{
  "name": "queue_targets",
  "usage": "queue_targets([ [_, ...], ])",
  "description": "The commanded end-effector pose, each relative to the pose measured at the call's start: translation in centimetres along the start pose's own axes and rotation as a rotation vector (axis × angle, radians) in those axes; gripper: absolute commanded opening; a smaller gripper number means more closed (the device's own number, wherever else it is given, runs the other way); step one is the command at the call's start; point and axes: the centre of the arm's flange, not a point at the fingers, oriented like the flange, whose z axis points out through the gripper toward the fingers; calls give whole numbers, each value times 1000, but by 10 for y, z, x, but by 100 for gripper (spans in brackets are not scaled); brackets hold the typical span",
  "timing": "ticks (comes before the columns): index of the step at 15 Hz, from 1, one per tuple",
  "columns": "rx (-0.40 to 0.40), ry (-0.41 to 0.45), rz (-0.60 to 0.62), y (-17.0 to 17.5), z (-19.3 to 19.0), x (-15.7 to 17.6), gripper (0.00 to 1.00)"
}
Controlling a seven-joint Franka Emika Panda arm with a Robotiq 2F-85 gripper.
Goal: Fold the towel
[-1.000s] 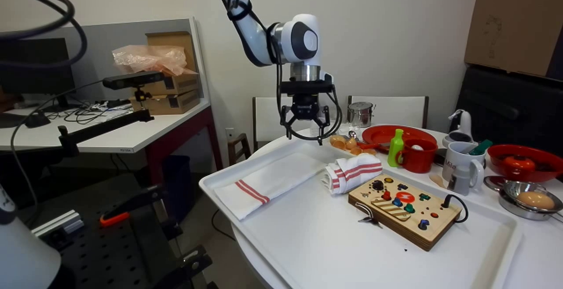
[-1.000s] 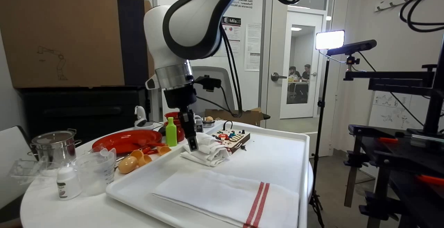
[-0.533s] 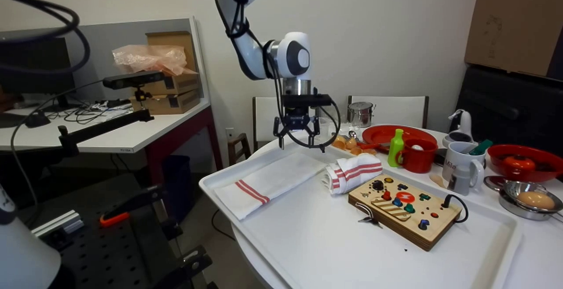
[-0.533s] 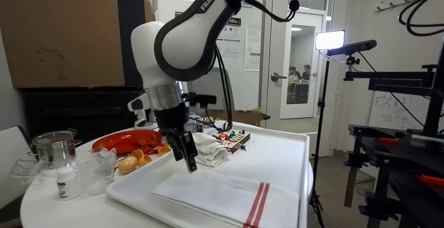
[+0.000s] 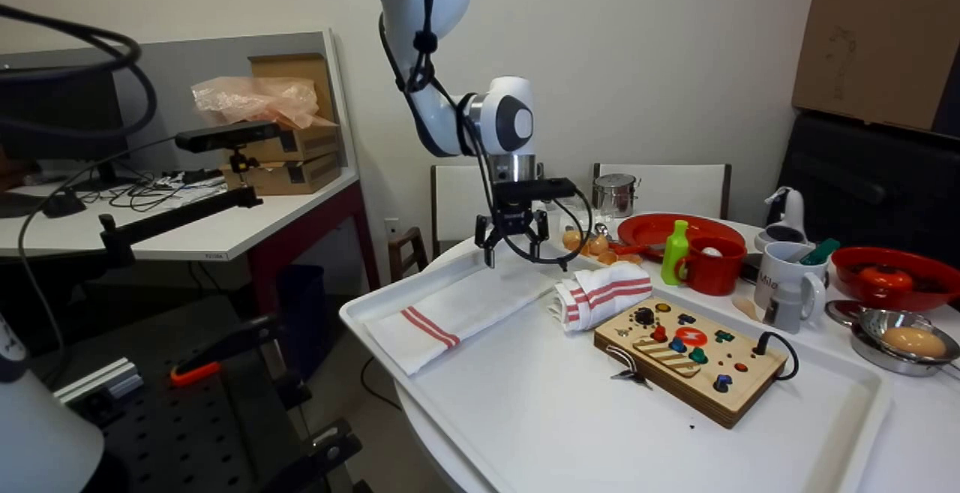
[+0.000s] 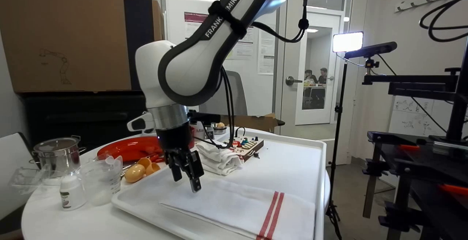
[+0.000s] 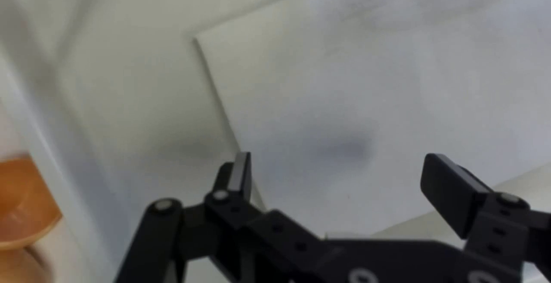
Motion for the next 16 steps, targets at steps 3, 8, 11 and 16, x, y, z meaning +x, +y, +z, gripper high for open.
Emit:
queue_targets([
  [3,-40,18,-54,29,-2,1,99],
  [8,-31,6,-95,26,7,1,100],
  [11,-25,4,-95,26,11,0,81],
  [16,-29,6,-90,27,12,-2,52],
])
